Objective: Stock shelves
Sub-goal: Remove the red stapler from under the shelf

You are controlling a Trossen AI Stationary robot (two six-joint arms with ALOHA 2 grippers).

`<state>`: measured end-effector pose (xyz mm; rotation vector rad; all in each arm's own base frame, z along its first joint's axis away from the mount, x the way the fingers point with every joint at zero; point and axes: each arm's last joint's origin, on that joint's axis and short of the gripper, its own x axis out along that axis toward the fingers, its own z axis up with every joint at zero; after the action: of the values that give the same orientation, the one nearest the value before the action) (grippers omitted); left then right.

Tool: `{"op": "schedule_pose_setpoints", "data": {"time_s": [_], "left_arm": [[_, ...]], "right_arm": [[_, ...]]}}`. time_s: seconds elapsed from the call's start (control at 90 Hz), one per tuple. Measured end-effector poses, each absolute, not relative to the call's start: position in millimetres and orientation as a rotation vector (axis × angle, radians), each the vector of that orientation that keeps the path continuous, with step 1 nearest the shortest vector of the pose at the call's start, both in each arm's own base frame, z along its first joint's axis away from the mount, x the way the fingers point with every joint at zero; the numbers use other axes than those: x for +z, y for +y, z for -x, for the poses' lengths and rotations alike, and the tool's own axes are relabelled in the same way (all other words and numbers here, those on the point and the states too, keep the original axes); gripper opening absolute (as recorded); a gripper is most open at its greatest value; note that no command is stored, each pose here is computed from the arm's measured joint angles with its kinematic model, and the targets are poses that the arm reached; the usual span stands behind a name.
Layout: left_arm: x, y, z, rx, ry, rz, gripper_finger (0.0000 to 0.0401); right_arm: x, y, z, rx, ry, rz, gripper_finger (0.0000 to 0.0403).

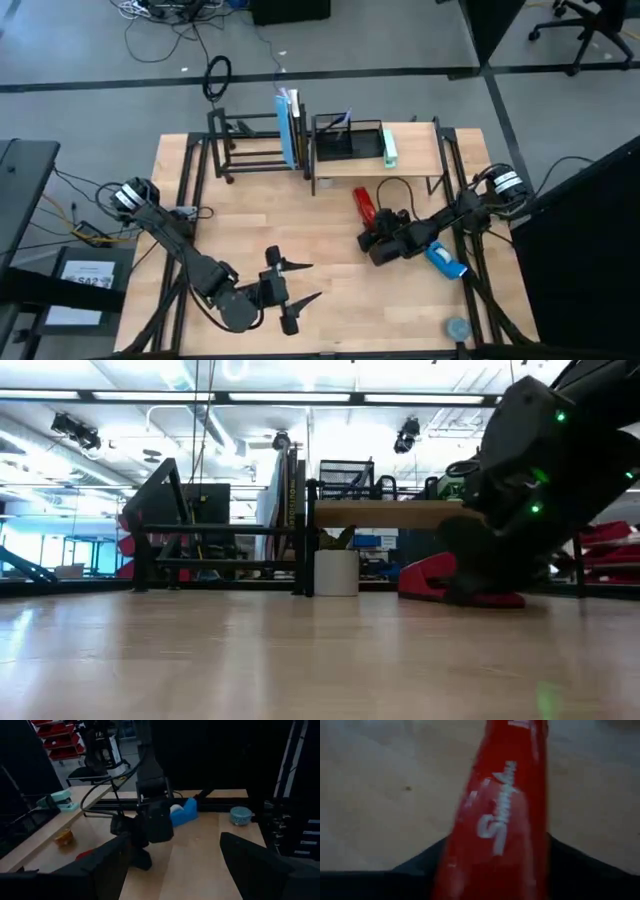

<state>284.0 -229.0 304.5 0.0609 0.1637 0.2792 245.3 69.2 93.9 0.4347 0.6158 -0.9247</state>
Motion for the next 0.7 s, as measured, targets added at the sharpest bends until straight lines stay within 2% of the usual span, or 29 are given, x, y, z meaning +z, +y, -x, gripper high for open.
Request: {"op": "schedule_pose_setpoints", "data": {"time_s": [0.156, 0.3, 0.433, 0.544, 0.7], "left_arm": [[304, -229, -284, 0.279, 0.164, -0.062, 0.0284], [307, -229, -284, 0.279, 0.148, -0.066, 0.0284], [315, -233, -284, 0.269, 0.097, -0.067, 0.0284], [327, -237, -277, 0.245, 0.036, -0.051, 0.0284], [350, -239, -257, 0.235, -0.018, -0.026, 0.0284]], "right_arm": [[102, 87, -249, -0.799, 0.687, -0.393, 0.0155], [128, 111, -277, -0.514, 0.79, -0.379, 0.0155], [160, 124, -311, -0.287, 0.744, -0.348, 0.0155], [176, 122, -343, -0.204, 0.692, -0.293, 0.0155], [177, 117, -398, -0.144, 0.647, -0.209, 0.0155]]}}
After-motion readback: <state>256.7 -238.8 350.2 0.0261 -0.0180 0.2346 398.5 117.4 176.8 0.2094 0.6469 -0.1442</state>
